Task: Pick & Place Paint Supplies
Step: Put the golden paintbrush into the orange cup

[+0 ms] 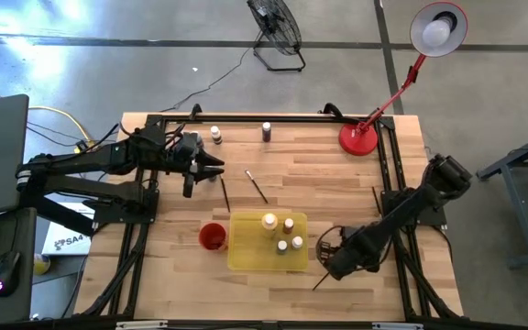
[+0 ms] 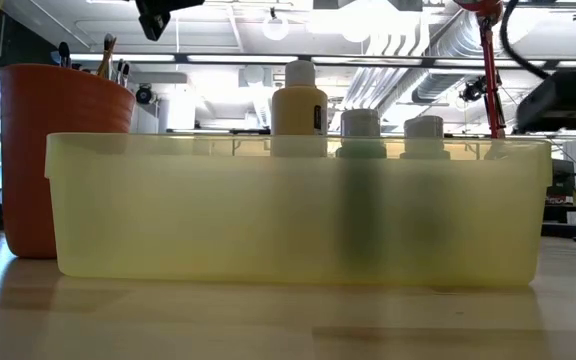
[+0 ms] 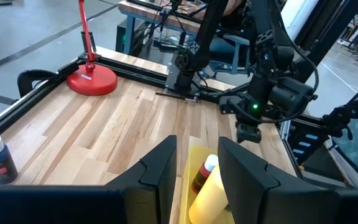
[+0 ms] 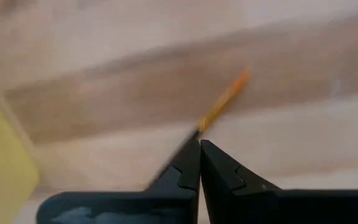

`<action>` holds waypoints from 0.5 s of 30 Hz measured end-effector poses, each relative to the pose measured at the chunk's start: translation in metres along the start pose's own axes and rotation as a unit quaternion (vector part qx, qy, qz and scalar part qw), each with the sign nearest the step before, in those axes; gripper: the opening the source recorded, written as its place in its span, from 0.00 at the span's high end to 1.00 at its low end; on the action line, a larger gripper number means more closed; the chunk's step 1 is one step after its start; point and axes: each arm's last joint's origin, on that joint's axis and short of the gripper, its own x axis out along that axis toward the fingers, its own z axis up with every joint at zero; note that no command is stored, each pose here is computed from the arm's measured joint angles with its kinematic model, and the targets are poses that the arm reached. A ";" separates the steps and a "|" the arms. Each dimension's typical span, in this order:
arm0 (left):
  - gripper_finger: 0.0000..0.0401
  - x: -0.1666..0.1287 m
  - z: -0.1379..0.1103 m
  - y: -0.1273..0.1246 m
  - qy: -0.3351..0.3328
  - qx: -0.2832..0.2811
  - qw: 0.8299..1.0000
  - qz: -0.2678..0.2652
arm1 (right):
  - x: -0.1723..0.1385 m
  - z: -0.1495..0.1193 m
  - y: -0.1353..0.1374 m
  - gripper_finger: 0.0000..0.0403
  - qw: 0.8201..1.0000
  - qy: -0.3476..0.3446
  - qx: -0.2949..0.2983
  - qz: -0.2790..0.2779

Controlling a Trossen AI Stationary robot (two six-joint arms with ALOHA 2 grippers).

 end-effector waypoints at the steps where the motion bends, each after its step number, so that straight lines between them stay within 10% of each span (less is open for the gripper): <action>1: 0.71 0.000 0.000 0.000 0.000 0.000 1.000 0.000 | 0.000 -0.002 -0.002 0.99 1.000 0.003 0.011 -0.001; 15: 0.71 0.000 0.001 0.000 -0.006 0.027 1.000 0.003 | -0.018 -0.005 0.001 0.99 0.996 -0.012 0.007 0.093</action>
